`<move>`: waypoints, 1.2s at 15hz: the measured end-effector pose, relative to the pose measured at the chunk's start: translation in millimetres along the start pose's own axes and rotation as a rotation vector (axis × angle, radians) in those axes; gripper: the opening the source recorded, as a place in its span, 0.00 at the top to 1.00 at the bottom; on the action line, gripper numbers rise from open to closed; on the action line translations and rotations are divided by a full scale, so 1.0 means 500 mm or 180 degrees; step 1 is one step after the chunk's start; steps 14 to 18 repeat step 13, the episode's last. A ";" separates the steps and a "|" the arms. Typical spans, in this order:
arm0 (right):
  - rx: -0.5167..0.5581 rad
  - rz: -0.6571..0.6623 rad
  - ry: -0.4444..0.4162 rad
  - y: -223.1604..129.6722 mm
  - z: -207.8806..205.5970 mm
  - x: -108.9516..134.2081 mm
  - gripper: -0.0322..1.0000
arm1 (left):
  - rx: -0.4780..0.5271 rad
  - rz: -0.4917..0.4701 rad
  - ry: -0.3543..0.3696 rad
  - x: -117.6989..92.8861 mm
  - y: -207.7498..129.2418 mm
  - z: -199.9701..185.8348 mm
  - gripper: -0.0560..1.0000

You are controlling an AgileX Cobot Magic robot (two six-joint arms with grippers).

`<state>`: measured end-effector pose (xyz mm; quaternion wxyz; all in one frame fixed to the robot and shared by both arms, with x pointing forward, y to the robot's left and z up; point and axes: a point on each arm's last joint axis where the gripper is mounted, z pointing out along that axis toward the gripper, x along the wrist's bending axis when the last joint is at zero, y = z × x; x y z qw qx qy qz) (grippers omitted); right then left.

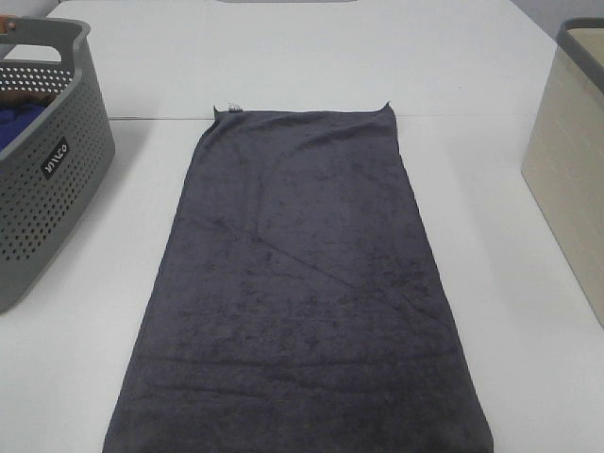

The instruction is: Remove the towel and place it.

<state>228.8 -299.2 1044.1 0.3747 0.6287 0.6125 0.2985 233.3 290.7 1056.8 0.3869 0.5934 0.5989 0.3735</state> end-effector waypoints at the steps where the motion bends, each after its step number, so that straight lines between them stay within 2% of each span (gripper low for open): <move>1: 0.0000 0.0000 0.0000 0.000 0.000 0.000 0.32 | 0.0000 0.0000 0.0000 0.000 0.000 0.000 0.17; 18: -0.0001 -0.0002 0.0008 0.000 0.000 0.000 0.32 | 0.0000 0.0003 0.0000 0.000 0.000 0.000 0.17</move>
